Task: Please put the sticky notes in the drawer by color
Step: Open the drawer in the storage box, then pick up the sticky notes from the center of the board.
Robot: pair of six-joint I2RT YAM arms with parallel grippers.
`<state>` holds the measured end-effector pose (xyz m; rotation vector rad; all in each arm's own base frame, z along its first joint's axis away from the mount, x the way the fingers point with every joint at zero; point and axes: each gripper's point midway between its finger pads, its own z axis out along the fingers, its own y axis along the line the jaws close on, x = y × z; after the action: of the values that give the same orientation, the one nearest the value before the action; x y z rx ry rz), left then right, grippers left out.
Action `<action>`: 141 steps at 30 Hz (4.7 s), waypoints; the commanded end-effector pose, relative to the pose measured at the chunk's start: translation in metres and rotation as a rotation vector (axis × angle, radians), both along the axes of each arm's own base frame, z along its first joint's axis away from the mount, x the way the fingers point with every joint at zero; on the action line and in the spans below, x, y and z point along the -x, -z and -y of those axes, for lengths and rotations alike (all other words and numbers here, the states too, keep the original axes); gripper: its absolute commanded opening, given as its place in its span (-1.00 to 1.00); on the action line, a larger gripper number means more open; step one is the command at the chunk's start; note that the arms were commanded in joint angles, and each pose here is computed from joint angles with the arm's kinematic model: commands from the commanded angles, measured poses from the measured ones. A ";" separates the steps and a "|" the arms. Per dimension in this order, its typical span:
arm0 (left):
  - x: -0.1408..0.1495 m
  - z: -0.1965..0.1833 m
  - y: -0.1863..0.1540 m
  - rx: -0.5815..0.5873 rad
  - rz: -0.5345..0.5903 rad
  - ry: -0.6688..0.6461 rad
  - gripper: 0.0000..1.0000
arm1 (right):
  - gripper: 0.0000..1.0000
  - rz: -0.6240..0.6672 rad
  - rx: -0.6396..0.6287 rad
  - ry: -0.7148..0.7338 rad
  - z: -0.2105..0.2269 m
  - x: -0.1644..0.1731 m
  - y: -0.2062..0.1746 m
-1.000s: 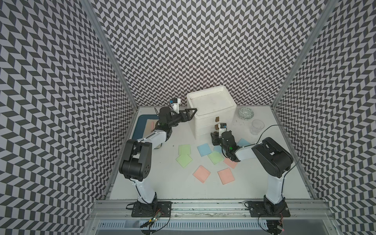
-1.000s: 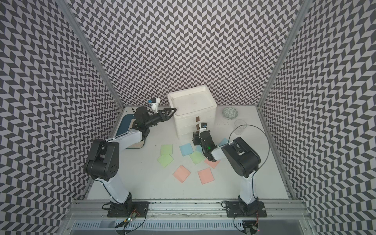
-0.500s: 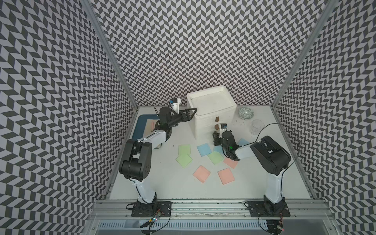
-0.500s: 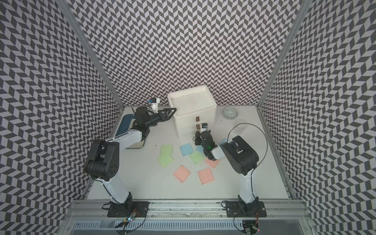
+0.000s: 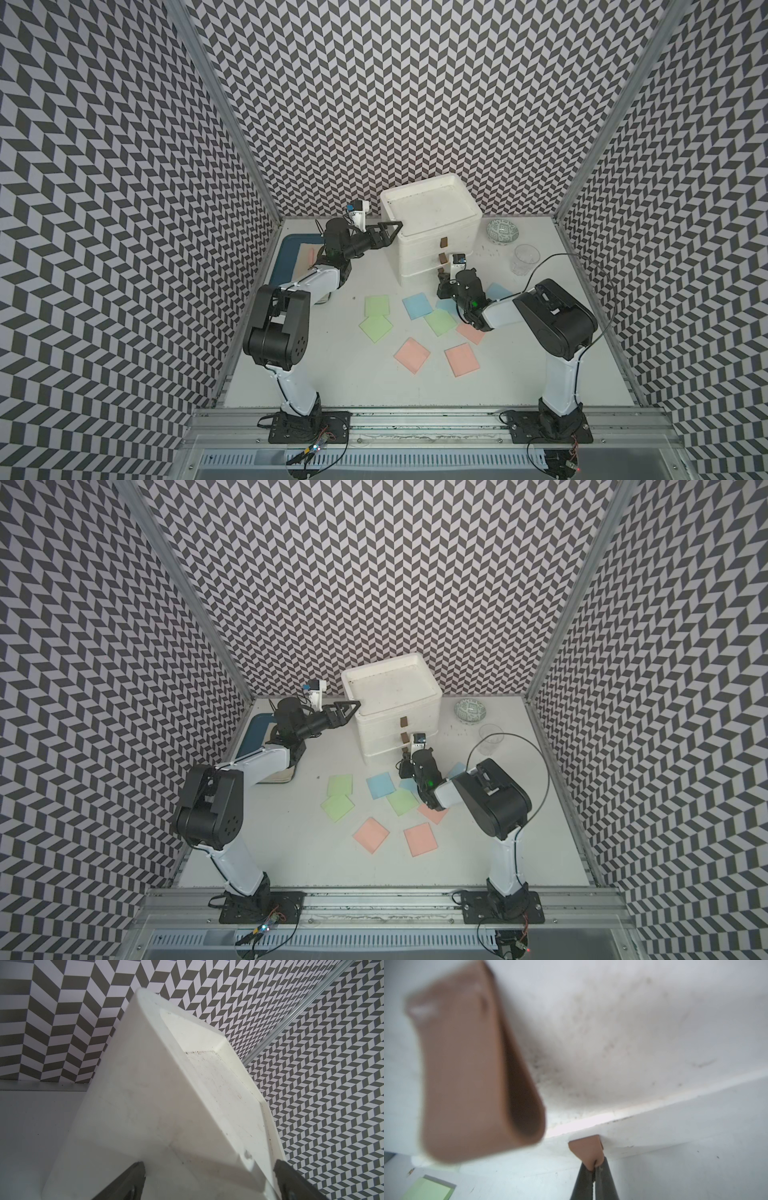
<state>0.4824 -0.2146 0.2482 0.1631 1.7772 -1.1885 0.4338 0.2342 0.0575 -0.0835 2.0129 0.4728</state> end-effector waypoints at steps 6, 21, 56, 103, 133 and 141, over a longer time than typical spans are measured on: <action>0.006 -0.002 0.077 -0.091 -0.214 0.005 1.00 | -1.00 -0.008 -0.078 -0.019 0.008 0.028 -0.018; 0.002 0.002 0.081 -0.071 -0.222 0.016 1.00 | -1.00 -0.193 -0.084 -0.025 0.038 0.115 0.015; 0.054 -0.058 0.006 -0.042 -0.051 -0.346 1.00 | 0.48 -0.166 -0.132 0.403 0.186 0.084 -0.066; 0.077 -0.066 -0.025 -0.092 0.088 -0.333 1.00 | 0.60 -0.432 -0.235 0.611 0.215 0.031 0.003; 0.074 -0.070 -0.014 -0.106 0.063 -0.346 1.00 | -0.16 -0.515 -0.299 0.419 0.192 0.029 0.046; 0.075 -0.068 -0.013 -0.084 0.062 -0.330 1.00 | -0.22 -0.555 -0.321 0.342 0.172 0.088 0.042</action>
<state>0.4060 -0.1453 0.2512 -0.0651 1.7575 -0.8479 0.3707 0.0478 0.0309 0.6485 2.2966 0.5888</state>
